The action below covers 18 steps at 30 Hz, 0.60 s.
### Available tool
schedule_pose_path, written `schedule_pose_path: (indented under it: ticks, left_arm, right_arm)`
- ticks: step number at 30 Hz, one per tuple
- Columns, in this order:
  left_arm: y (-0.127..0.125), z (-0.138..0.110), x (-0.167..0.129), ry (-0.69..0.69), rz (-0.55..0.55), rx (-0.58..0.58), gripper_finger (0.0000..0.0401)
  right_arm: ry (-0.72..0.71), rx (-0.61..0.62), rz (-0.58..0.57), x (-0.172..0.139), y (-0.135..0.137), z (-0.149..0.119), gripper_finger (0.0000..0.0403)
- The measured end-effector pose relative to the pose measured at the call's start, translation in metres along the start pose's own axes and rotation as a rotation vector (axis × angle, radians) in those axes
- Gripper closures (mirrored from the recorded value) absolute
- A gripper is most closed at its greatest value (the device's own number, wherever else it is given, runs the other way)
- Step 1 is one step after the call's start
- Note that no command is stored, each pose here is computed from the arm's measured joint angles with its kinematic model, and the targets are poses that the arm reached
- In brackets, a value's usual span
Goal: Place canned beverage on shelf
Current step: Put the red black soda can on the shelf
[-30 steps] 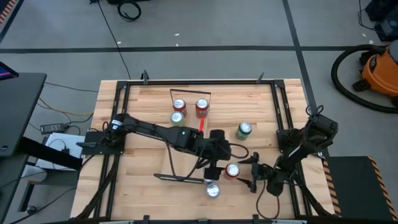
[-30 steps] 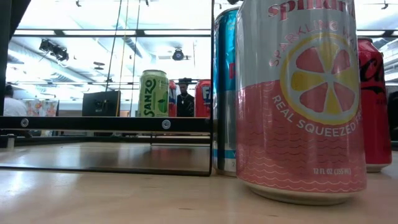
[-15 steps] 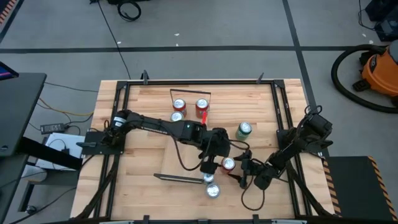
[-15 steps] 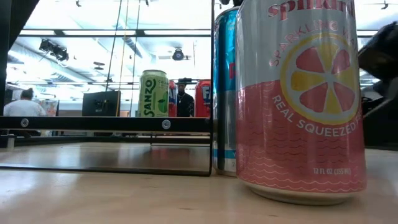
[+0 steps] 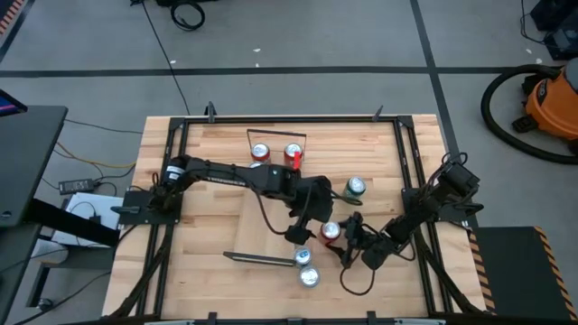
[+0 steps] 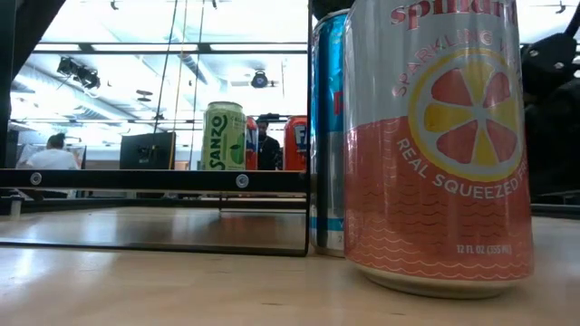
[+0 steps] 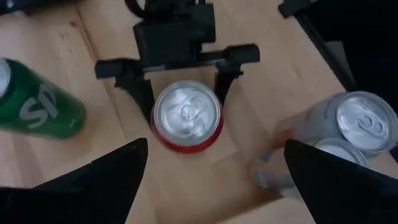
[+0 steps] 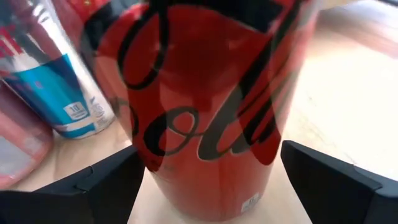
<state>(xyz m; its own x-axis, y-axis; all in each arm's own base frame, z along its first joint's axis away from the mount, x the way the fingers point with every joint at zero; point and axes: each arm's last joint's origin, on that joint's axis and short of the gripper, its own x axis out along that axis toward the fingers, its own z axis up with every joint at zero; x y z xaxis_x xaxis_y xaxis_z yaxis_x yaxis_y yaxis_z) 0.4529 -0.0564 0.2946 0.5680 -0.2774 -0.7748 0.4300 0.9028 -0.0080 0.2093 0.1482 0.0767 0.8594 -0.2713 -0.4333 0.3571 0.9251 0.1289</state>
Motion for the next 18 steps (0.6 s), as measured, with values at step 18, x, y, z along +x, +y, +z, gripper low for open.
schedule_pose_path:
  ticks: [18]
  left_arm:
    - [0.002,-0.004,0.028,0.014,0.004,-0.032,0.0012]
  right_arm:
    - [0.04,-0.211,0.06,0.005,-0.001,0.003,0.0094]
